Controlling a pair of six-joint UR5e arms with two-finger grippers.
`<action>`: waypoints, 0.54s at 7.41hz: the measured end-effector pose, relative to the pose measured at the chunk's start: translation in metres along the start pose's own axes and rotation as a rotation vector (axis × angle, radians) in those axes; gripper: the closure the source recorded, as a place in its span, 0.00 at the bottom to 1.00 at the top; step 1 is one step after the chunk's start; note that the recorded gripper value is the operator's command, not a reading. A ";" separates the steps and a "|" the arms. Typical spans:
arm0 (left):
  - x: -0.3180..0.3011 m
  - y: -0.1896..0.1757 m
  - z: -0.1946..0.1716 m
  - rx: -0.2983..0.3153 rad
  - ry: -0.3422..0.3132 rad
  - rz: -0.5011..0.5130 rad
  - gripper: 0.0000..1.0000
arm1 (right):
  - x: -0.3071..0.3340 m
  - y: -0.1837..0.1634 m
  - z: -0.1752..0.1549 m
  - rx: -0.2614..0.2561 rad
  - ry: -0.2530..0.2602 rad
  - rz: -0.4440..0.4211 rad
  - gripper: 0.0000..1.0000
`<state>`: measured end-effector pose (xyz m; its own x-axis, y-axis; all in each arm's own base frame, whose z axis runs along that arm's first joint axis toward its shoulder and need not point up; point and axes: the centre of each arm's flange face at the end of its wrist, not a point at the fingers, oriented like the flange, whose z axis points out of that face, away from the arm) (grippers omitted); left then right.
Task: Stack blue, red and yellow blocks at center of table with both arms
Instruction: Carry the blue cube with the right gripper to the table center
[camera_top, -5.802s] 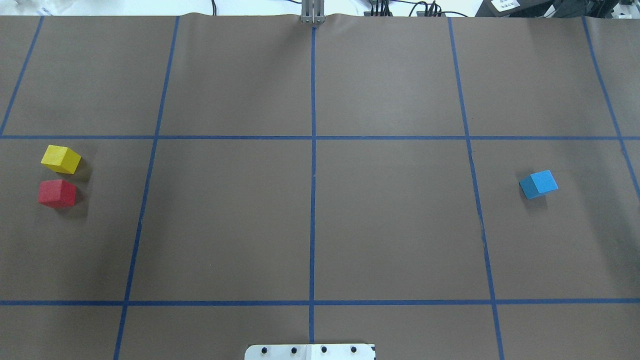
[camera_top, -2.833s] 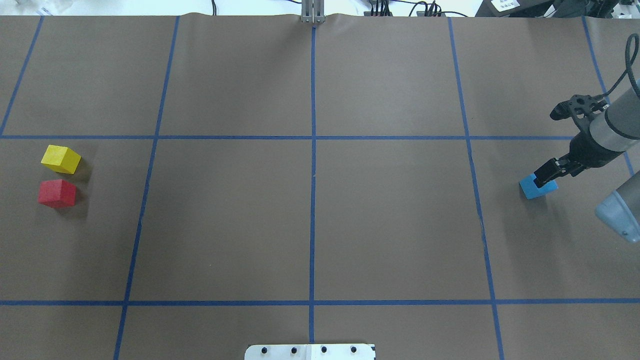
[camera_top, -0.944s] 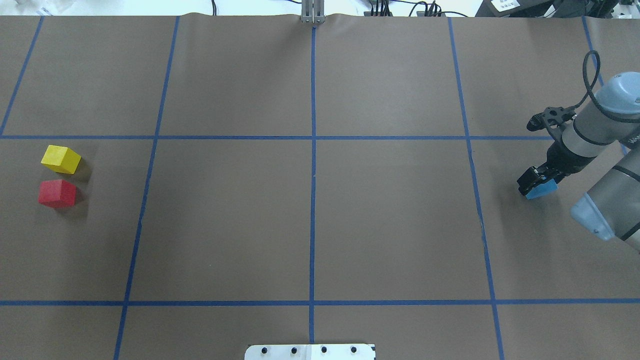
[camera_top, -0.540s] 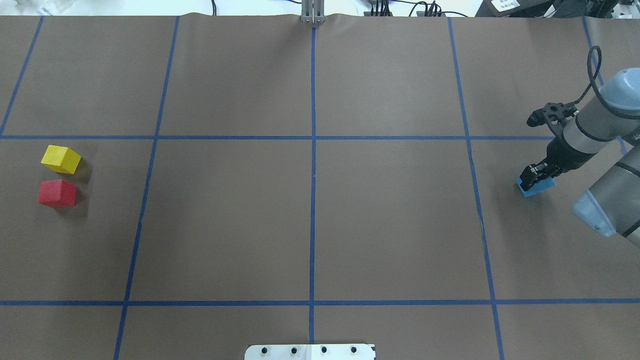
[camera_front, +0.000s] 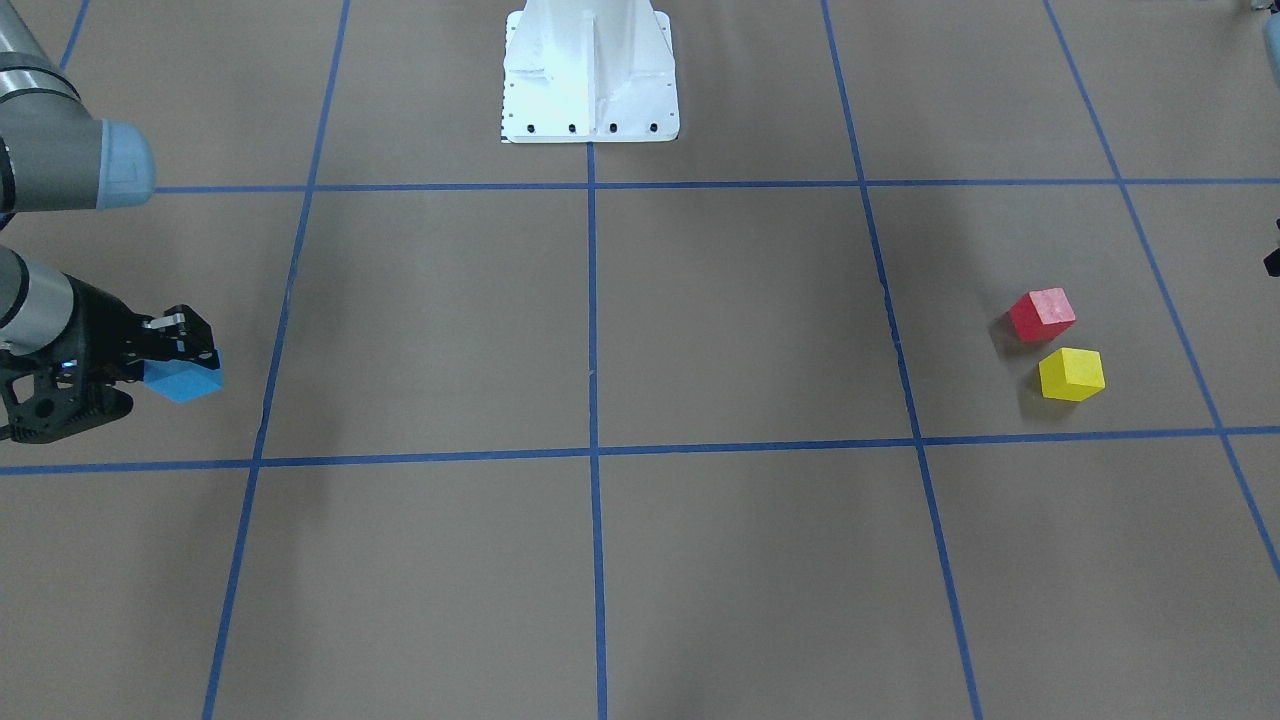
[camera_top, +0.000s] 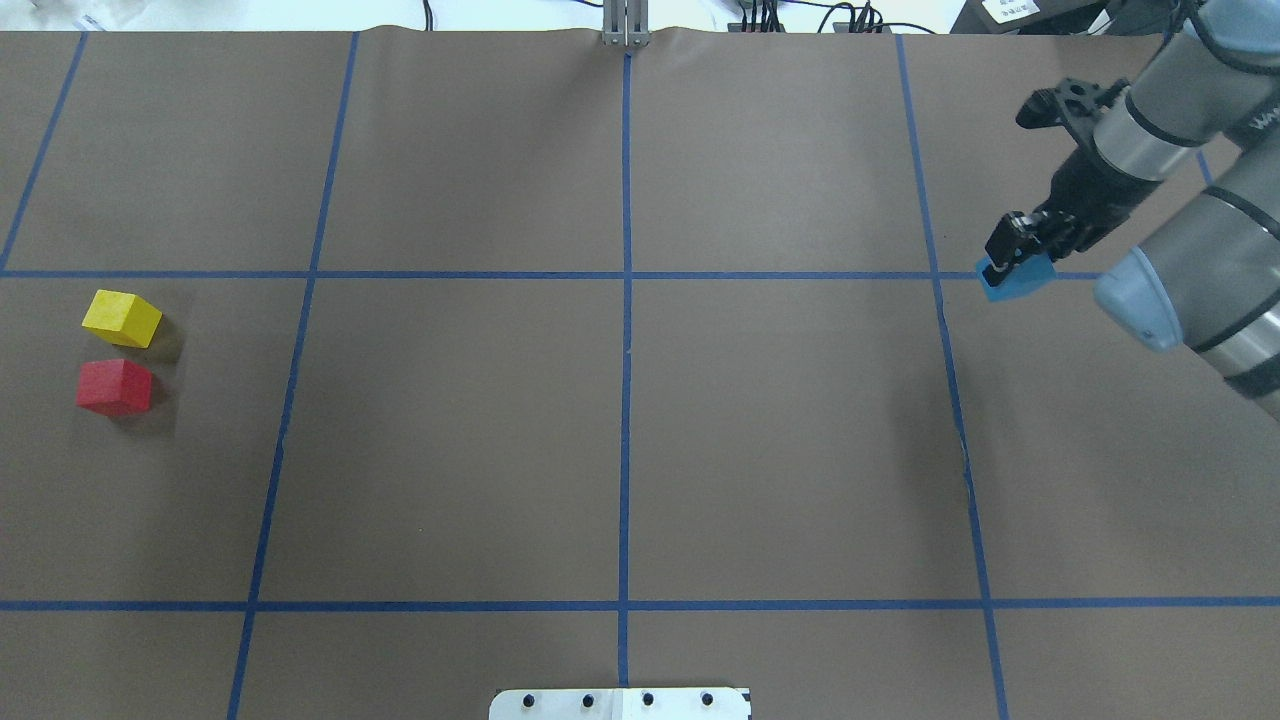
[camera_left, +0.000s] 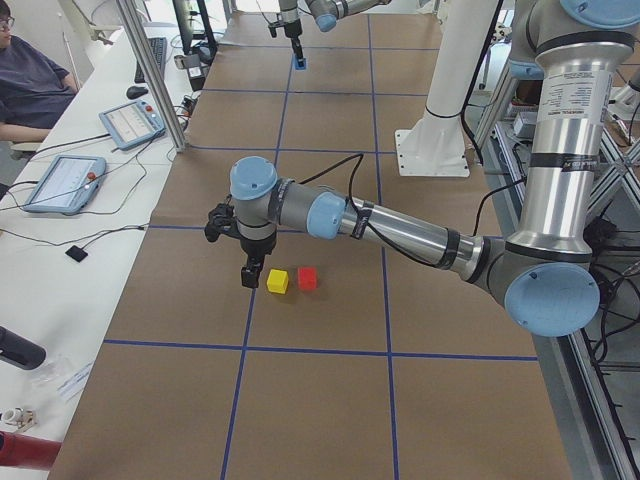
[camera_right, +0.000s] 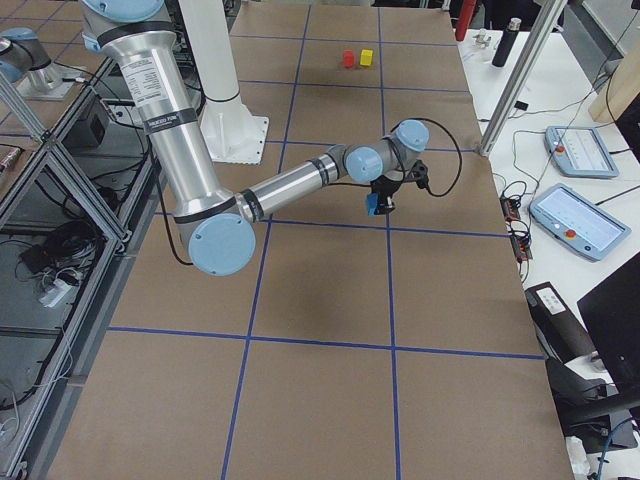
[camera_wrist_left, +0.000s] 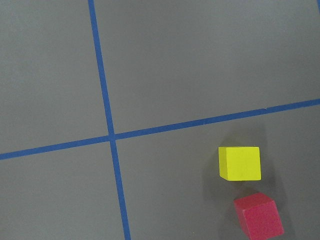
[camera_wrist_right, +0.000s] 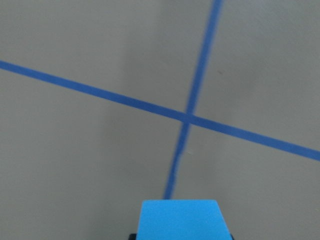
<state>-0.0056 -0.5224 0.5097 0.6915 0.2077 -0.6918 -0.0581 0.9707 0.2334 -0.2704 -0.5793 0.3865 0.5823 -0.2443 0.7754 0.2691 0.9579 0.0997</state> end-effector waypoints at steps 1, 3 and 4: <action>0.002 -0.001 0.000 0.001 0.002 0.005 0.00 | -0.054 -0.021 -0.010 -0.010 0.017 0.018 1.00; 0.004 -0.005 0.000 0.002 0.002 0.008 0.00 | -0.167 -0.058 -0.003 -0.016 0.047 0.068 1.00; 0.005 -0.009 -0.001 0.004 0.001 0.009 0.00 | -0.231 -0.075 0.010 -0.023 0.058 0.100 1.00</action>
<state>-0.0022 -0.5295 0.5029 0.6900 0.2170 -0.6905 -0.0620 0.9682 0.2423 -0.4323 -0.5938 0.2062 0.6501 -0.1566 0.7435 0.2246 0.9744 0.0088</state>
